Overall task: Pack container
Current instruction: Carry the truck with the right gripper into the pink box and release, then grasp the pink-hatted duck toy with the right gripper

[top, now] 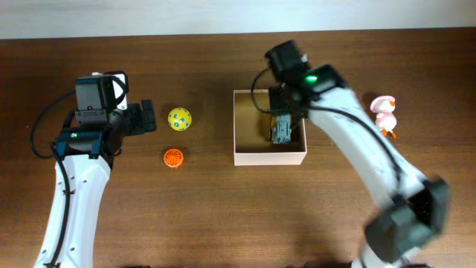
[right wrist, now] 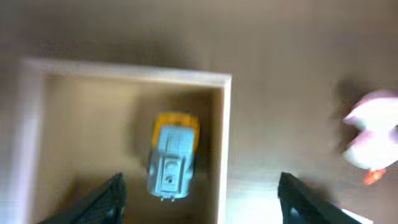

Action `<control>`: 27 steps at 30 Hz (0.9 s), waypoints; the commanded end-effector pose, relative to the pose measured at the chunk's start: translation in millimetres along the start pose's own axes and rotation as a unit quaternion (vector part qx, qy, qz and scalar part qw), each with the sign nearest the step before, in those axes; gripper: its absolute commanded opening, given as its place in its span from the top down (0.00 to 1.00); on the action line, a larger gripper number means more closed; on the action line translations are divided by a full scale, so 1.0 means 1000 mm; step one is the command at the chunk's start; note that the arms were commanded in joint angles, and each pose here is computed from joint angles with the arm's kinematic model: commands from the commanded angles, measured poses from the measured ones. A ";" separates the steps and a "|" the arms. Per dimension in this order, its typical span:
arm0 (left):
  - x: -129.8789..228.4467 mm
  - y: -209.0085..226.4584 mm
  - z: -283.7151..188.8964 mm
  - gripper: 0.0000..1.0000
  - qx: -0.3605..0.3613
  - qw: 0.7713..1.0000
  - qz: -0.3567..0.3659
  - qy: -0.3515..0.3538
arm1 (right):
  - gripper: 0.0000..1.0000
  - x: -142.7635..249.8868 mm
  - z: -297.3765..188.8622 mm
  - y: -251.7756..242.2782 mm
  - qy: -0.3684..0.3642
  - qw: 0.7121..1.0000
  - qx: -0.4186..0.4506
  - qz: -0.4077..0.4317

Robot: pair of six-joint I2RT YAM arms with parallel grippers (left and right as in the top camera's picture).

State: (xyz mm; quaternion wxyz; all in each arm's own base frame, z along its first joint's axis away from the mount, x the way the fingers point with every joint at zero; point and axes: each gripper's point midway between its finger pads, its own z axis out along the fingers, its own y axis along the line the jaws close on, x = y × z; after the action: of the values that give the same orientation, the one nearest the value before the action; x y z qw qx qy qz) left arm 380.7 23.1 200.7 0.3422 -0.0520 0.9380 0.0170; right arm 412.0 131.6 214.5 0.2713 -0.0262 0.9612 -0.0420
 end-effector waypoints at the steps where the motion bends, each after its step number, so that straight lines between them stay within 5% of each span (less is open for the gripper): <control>1: -0.006 0.000 -0.001 0.01 0.004 1.000 -0.009 -0.006 | 0.25 -0.031 -0.063 -0.044 -0.088 0.996 0.019 0.010; 6: -0.006 0.000 -0.001 0.01 0.004 1.000 -0.009 -0.006 | 0.21 -0.036 -0.065 -0.123 -0.092 0.989 0.076 0.086; 11: -0.006 0.000 -0.001 0.01 0.004 1.000 -0.009 -0.006 | 0.19 -0.018 -0.009 -0.191 -0.020 0.983 0.092 0.160; 20: -0.006 0.000 -0.001 0.01 0.004 1.000 -0.009 -0.006 | 0.08 0.045 0.121 -0.236 0.141 0.977 0.058 0.151; 27: -0.006 0.000 -0.001 0.01 0.004 1.000 -0.009 -0.006 | 0.08 0.075 0.164 -0.258 0.184 0.966 0.065 0.171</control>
State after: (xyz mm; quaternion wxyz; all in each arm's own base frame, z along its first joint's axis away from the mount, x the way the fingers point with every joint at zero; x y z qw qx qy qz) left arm 380.7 23.1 200.7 0.3422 -0.0520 0.9380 0.0170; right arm 442.3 -133.1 67.7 0.0973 0.1627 0.9797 -0.0658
